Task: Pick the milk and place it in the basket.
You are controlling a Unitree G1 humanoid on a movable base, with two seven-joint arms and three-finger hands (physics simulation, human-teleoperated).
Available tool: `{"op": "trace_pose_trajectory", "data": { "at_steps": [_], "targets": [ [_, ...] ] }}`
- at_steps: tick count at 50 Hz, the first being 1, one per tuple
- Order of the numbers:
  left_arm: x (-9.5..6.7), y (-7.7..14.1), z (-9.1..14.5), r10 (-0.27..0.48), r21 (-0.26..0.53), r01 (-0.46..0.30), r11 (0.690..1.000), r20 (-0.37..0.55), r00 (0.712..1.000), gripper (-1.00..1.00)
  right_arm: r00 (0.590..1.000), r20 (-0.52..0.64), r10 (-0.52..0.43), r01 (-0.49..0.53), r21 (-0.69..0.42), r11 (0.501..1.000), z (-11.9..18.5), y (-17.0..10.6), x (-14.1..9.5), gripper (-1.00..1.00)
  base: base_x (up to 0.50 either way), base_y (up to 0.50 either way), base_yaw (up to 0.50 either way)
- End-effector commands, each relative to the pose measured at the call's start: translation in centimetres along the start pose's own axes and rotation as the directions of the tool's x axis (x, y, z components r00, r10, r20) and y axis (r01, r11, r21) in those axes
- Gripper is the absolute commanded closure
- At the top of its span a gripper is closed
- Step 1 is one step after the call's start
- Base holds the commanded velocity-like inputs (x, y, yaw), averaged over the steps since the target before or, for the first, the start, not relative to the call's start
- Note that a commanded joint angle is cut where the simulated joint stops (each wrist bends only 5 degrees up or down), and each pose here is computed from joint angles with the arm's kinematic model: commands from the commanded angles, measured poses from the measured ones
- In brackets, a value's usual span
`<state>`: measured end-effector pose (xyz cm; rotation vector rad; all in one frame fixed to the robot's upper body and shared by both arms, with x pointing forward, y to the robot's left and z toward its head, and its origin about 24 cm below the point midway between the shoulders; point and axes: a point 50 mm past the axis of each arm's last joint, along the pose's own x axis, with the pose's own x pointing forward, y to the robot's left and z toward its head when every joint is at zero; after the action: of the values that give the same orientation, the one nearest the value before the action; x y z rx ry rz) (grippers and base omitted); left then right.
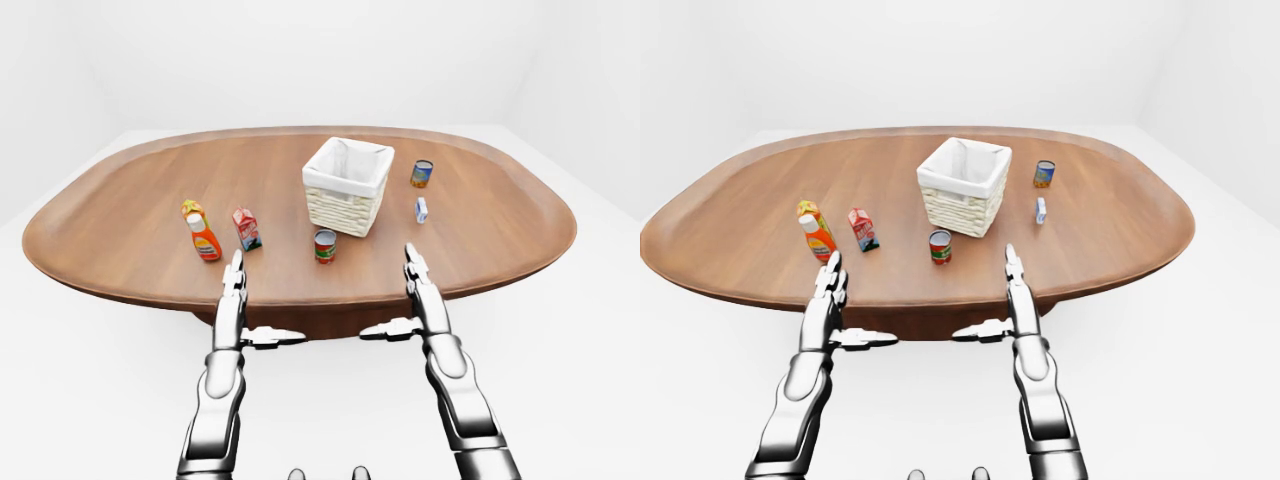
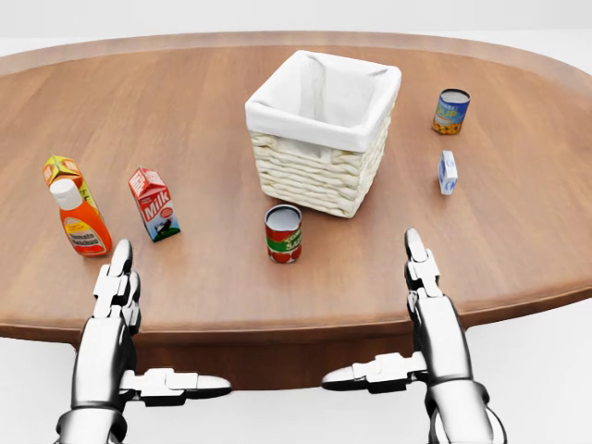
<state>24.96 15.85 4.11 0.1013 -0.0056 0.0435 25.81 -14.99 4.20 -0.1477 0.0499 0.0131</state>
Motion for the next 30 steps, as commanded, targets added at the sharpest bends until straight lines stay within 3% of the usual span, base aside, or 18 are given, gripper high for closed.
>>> {"op": "trace_pose_trajectory", "data": {
  "at_steps": [1,6,15,18,30],
  "targets": [
    [-1.4,0.7,0.4,-0.027,0.232,0.012,0.973,0.065,0.998,-1.0,0.992,0.126,0.028,0.013,-0.317,0.948,3.2,-0.6,0.2,-1.0,0.0,0.0,0.0],
    [-1.7,-0.2,1.2,-0.059,0.203,0.04,0.978,0.092,0.994,-1.0,0.969,0.222,0.106,-0.056,-0.22,0.974,5.7,-0.9,-1.2,-1.0,0.0,0.0,0.0],
    [-2.7,0.9,4.8,-0.041,0.247,-0.019,0.969,0.237,0.971,-1.0,0.925,0.363,0.116,-0.026,-0.245,0.969,9.2,-1.5,-3.1,-1.0,0.0,0.0,0.0],
    [-3.3,0.8,6.1,-0.065,0.255,-0.009,0.967,0.283,0.957,-1.0,0.901,0.414,0.128,-0.018,-0.26,0.966,10.4,-1.4,-4.0,-1.0,0.0,0.0,0.0],
    [-3.2,0.1,6.4,-0.099,0.355,-0.012,0.935,0.291,0.951,-1.0,0.86,0.493,0.136,0.016,-0.292,0.956,12.4,-1.4,-5.6,-1.0,0.0,0.0,0.0]
  ]
}}
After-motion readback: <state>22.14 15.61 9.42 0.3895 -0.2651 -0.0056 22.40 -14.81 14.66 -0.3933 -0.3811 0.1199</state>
